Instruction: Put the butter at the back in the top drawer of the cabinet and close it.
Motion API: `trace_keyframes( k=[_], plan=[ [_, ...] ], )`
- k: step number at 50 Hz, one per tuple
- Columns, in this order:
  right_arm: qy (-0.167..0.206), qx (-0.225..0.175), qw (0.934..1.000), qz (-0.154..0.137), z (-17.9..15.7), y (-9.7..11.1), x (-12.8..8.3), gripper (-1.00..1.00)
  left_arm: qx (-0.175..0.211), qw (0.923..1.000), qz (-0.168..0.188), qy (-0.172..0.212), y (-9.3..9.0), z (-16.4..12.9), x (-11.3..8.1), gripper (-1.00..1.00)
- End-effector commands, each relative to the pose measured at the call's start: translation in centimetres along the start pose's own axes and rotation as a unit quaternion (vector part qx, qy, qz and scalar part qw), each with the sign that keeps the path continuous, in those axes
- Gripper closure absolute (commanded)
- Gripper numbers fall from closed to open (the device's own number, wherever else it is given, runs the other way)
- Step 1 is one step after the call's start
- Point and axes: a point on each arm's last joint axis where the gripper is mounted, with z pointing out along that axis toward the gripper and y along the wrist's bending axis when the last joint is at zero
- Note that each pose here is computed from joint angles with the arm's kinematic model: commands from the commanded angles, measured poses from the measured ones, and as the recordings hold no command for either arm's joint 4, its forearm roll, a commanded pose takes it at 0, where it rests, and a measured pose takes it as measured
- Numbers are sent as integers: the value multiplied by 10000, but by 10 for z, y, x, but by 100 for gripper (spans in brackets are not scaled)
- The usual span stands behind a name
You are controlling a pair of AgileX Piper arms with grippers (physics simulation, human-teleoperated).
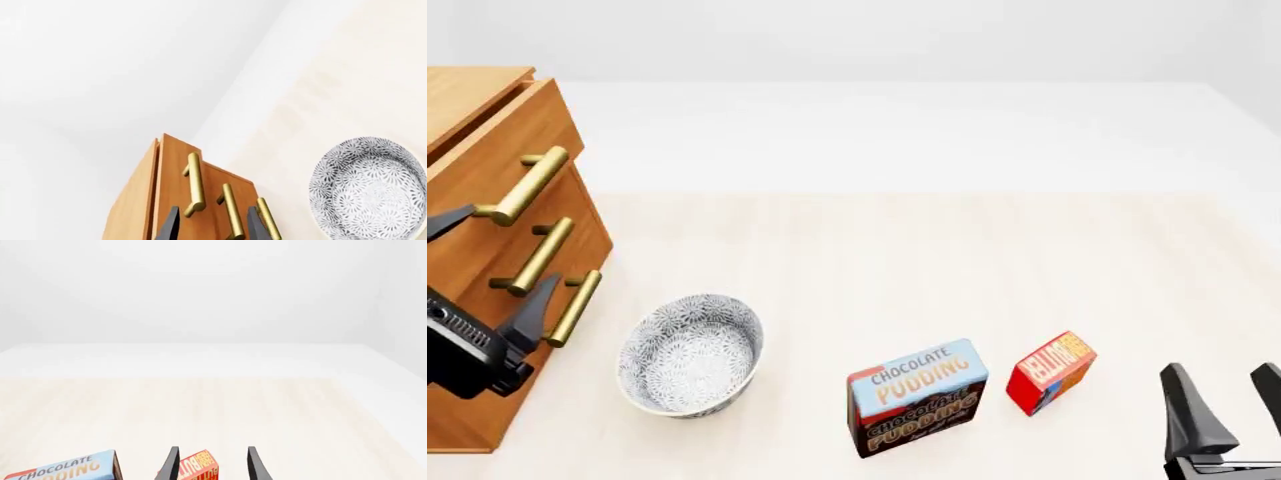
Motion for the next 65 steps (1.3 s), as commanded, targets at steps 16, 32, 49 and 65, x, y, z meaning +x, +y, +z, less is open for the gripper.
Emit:
trace_keyframes(
  k=[16, 32, 49, 65],
  plan=[
    [0, 0, 10000, 0, 0, 0, 0, -100, -91, 9992, 313, 209, -2, 19, 9, -100],
    [0, 0, 10000, 0, 0, 0, 0, -100, -131, 9985, 442, 281, -3, 24, 13, -100],
    [0, 0, 10000, 0, 0, 0, 0, -100, -196, 9974, 616, 321, -2, 35, 15, -100],
    [0, 0, 10000, 0, 0, 0, 0, -100, -301, 9965, 668, 391, 4, 38, 16, -100]
  ],
)
